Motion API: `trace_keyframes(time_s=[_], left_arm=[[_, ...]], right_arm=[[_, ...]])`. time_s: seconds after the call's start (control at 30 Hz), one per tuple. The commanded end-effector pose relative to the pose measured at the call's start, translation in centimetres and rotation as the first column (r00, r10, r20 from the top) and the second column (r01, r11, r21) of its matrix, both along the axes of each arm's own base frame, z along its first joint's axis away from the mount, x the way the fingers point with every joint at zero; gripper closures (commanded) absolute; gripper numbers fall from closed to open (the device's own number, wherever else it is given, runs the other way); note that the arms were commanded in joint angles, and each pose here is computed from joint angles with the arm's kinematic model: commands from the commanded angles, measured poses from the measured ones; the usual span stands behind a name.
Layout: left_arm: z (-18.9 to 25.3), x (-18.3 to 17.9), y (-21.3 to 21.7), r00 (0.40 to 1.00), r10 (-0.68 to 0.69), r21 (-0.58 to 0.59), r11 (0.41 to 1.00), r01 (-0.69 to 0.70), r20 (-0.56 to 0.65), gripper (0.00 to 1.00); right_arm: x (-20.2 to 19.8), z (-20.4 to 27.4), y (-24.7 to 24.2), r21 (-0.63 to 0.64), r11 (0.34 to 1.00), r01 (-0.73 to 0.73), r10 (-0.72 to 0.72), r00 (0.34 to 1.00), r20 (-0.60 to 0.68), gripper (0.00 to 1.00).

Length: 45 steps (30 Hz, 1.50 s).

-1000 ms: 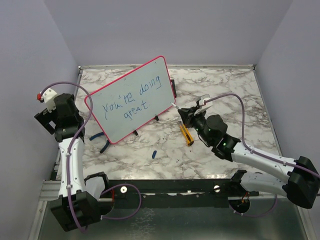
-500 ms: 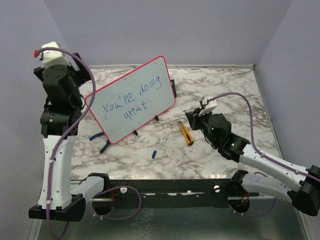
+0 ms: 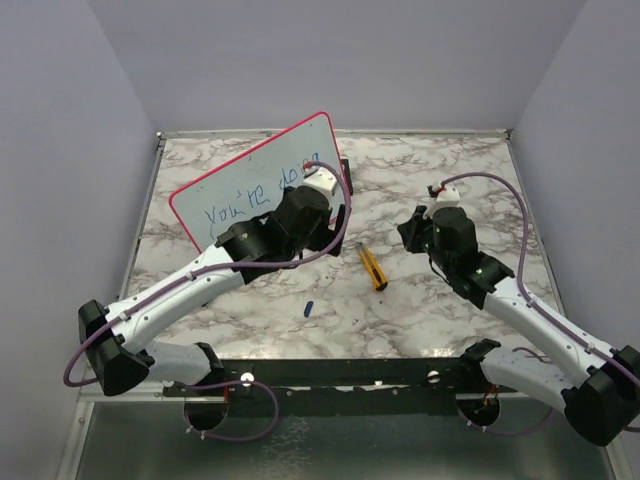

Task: Write a sentence on the whiteboard
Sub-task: Close the whiteboard marker at the center of the board.

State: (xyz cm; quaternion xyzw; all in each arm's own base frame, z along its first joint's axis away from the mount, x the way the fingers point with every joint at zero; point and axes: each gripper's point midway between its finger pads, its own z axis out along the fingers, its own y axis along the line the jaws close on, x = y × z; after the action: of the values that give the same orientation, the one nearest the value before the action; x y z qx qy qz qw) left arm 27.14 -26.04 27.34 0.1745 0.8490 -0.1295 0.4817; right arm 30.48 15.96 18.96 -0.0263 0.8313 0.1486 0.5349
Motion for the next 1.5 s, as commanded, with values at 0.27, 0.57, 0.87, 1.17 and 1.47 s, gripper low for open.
trace_keyframes(time_s=[0.27, 0.57, 0.87, 1.17, 1.47], left_arm=[[-17.2, -10.6, 0.4, 0.887, -0.015, -0.091, 0.995, -0.030, -0.462, 0.19], [-21.2, -12.5, 0.3, 0.845, -0.032, -0.208, 0.973, -0.095, -0.534, 0.16], [-22.3, -12.2, -0.6, 0.842, -0.044, -0.226, 0.970, -0.094, -0.537, 0.14], [-23.3, -13.0, -1.2, 0.810, -0.062, -0.212, 0.974, -0.078, -0.583, 0.14], [-23.3, -11.8, -3.7, 0.830, -0.091, -0.267, 0.961, -0.071, -0.550, 0.14]], right_arm=[[-2.9, -0.8, -0.9, 0.057, 0.998, -0.006, 0.010, 0.998, -0.060, 0.99], [-3.2, -1.2, -0.4, 0.092, 0.996, -0.018, 0.026, 0.996, -0.081, 1.00], [-3.2, -1.0, -0.1, 0.115, 0.993, -0.018, 0.027, 0.997, -0.075, 0.99], [-3.4, -0.7, -0.5, 0.114, 0.993, -0.009, 0.017, 0.998, -0.067, 0.99], [-3.6, -0.8, -0.7, 0.119, 0.993, -0.001, 0.009, 0.998, -0.068, 1.00]])
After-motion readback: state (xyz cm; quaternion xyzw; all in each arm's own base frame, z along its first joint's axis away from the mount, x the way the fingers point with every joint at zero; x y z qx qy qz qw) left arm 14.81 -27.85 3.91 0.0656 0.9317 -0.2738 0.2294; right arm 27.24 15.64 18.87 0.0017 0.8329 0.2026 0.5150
